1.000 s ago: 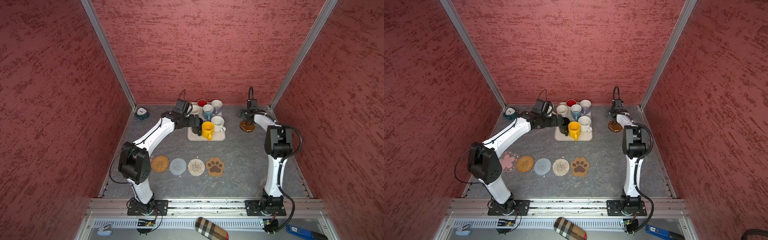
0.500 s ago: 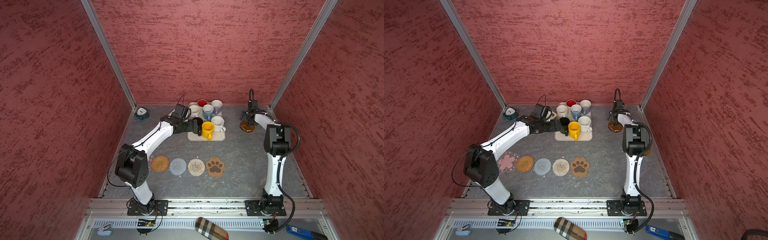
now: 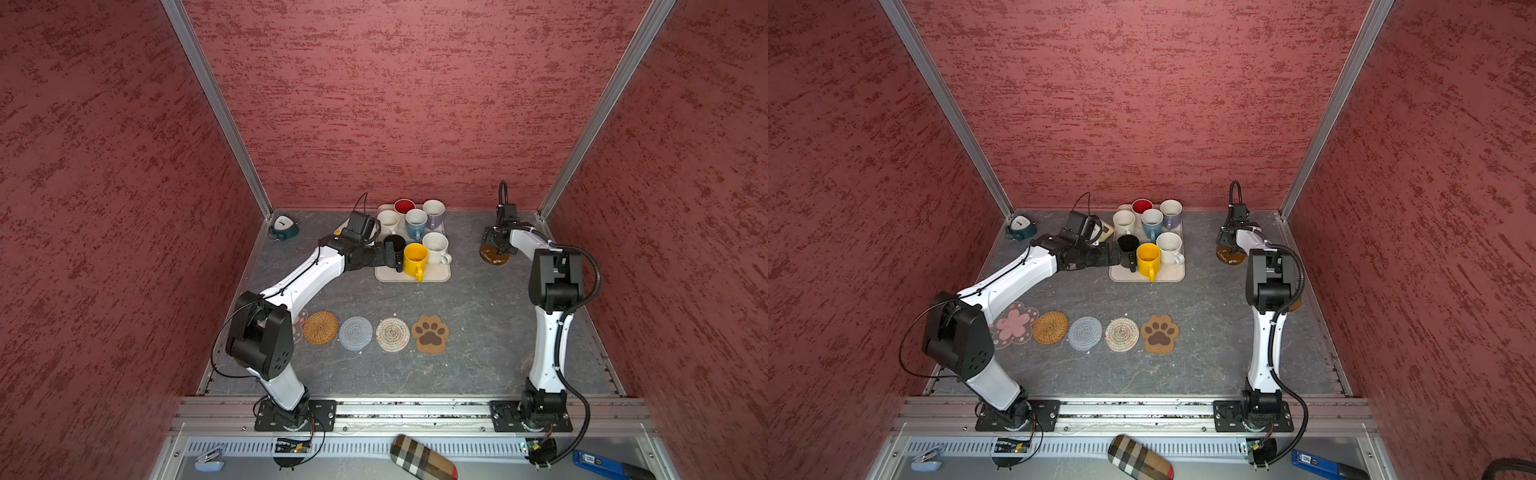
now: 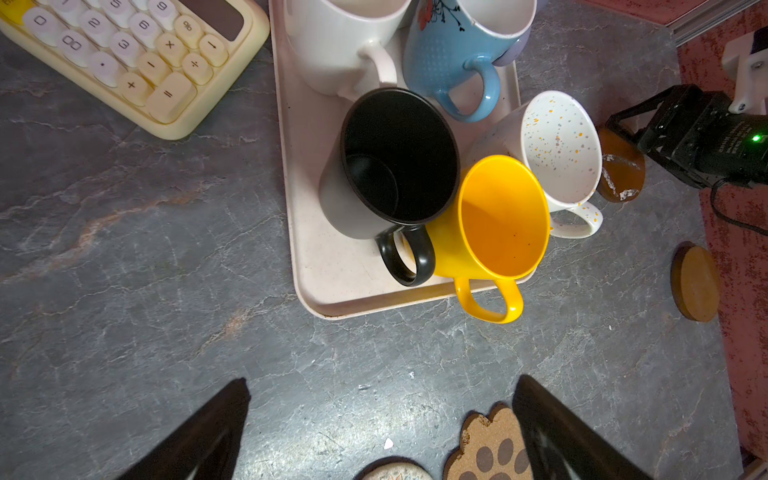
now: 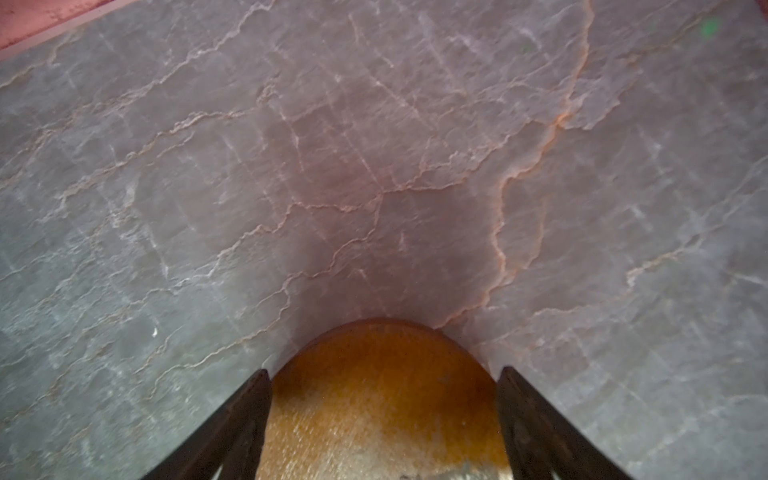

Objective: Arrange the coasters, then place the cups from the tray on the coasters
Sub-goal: 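Lower right gripper onto the glossy brown coaster and pinch its edge, then drag the glossy brown coaster with right gripper toward the robot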

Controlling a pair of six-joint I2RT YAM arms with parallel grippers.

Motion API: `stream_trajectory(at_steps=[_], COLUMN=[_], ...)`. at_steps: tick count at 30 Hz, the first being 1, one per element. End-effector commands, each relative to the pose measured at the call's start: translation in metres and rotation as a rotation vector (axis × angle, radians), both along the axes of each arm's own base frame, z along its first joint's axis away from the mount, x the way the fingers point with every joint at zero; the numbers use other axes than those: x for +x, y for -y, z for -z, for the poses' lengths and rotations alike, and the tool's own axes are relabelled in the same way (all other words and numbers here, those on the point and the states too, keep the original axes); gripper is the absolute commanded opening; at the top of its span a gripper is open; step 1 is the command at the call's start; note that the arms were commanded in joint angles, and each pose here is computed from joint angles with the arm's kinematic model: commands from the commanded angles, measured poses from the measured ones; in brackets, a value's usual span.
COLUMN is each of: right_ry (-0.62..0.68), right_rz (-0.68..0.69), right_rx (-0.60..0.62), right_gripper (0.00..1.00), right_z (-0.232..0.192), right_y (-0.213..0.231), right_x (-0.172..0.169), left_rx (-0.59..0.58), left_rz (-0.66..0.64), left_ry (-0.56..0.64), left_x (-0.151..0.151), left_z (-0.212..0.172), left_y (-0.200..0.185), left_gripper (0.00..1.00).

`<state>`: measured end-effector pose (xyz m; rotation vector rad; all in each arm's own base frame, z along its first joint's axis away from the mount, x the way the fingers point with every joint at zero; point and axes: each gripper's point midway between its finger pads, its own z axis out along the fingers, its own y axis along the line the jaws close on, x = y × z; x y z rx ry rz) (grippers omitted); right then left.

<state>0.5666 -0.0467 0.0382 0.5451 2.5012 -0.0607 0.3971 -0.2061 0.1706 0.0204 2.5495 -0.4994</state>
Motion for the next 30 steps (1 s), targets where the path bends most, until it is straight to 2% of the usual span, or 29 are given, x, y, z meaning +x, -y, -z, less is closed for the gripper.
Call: stream_trajectory(at_steps=[1, 22, 30], right_ry=[-0.021, -0.031, 0.006], right_rz=[-0.009, -0.037, -0.028], right_rx=[0.016, 0.069, 0.072], right_gripper=[0.85, 0.83, 0.85], right_z=[-0.002, 0.004, -0.013], right_y=[-0.001, -0.014, -0.012], right_x=[-0.012, -0.048, -0.033], left_rx=[-0.032, -0.055, -0.054], left_rz=[0.002, -0.001, -0.009], left_ry=[0.031, 0.034, 0.037], left_x=[-0.003, -0.030, -0.043], left_z=[-0.013, -0.008, -0.009], left_y=[0.002, 0.002, -0.003], left_gripper=[1.00, 1.00, 0.99])
